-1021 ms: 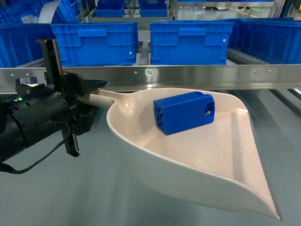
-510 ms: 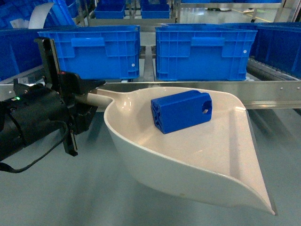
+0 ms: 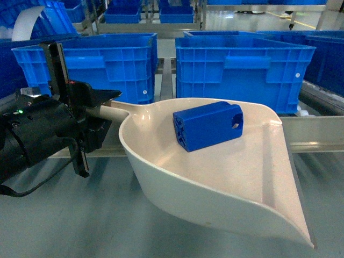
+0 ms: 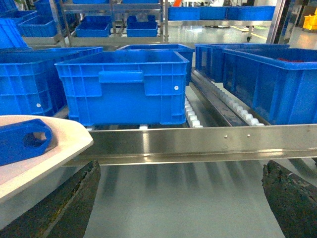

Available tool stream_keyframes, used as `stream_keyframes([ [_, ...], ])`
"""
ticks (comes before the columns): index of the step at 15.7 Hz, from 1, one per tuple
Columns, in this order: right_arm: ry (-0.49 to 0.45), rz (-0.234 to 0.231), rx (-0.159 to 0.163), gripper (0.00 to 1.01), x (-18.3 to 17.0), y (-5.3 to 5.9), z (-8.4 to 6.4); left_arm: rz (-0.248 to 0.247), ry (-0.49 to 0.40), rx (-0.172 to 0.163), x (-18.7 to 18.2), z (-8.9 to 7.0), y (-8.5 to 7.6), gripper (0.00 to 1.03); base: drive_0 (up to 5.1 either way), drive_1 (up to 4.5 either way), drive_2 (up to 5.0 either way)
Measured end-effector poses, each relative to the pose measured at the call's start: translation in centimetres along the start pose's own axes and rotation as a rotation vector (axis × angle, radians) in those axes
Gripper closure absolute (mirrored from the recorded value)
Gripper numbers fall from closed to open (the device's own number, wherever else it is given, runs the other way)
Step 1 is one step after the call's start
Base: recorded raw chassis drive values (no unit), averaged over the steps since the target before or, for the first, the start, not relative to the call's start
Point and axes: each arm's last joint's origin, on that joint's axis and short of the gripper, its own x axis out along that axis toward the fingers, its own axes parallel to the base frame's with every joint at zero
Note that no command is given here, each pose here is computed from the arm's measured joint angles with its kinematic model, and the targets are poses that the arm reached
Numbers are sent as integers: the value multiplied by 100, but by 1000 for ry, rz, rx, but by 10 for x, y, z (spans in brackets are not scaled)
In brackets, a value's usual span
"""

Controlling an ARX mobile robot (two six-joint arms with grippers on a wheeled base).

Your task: Place part in tray to right shelf

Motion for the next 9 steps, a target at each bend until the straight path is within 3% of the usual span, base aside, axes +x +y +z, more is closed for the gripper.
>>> stream_keyframes([
  [9,5,0,0,3,0,0,-1,6,-1,-1,0,0,1,89,1,17,-15],
])
